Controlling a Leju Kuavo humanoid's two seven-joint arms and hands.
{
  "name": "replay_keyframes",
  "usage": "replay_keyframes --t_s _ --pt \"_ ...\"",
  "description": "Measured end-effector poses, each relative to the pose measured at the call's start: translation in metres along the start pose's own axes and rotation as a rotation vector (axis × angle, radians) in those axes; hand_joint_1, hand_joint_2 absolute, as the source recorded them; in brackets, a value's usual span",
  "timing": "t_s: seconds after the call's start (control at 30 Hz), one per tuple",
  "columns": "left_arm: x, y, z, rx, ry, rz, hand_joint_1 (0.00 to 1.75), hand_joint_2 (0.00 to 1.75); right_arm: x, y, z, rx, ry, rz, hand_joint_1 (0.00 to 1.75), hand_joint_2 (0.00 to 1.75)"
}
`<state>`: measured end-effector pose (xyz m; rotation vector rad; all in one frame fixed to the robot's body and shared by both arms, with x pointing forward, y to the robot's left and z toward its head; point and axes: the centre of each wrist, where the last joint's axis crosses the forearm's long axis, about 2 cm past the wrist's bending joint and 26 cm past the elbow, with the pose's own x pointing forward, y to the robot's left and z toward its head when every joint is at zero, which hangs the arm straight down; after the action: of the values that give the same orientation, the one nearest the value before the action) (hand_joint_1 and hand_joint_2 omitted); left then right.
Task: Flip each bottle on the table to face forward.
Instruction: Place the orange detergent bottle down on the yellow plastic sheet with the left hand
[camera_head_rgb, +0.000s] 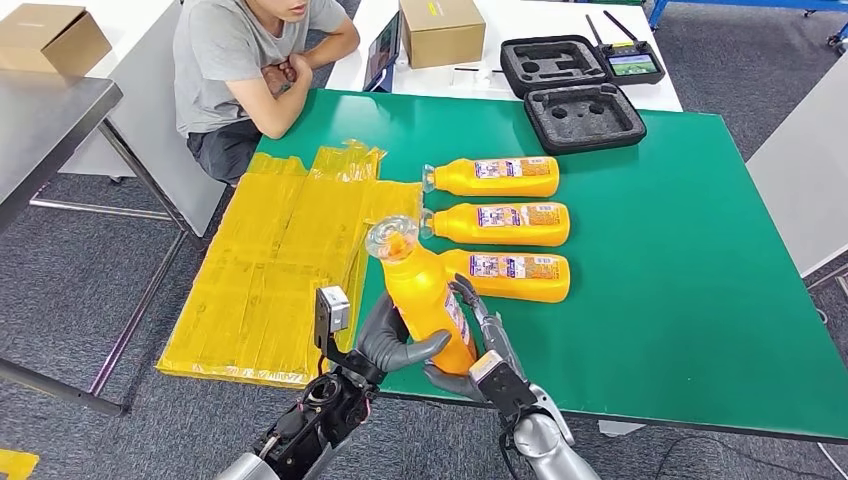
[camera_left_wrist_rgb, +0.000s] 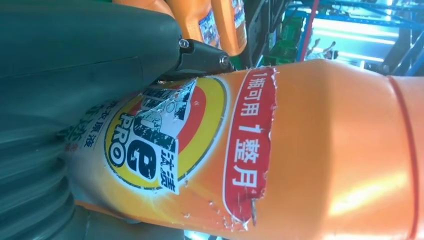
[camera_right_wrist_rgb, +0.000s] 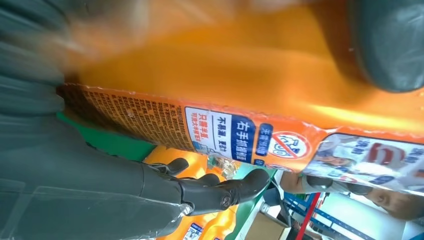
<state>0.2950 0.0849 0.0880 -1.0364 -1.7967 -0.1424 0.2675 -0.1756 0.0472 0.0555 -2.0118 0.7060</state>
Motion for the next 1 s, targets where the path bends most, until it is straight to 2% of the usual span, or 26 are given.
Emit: replay_keyframes --t_s 0.63,0.7,0.9,1.0 --pt "0.018 0.014 -0.004 0.05 -0.049 -0.17 1.75 1.75 0.002 0.004 0.01 -0.044 0.018 -0.021 0.0 1.75" --pt "0.022 0.017 -0.005 0.077 -0.045 -0.287 1.75 1.75 0.003 0.005 0.01 -0.043 0.016 -0.019 0.0 1.75" --pt "0.042 0.041 -0.011 0.15 -0.065 -0.842 1.75 1.75 0.004 0.005 0.013 -0.05 0.016 -0.024 0.0 1.75" --pt "0.052 0.056 -0.012 0.151 -0.03 -1.088 1.75 1.75 0.005 0.006 0.015 -0.055 0.019 -0.031 0.0 1.75"
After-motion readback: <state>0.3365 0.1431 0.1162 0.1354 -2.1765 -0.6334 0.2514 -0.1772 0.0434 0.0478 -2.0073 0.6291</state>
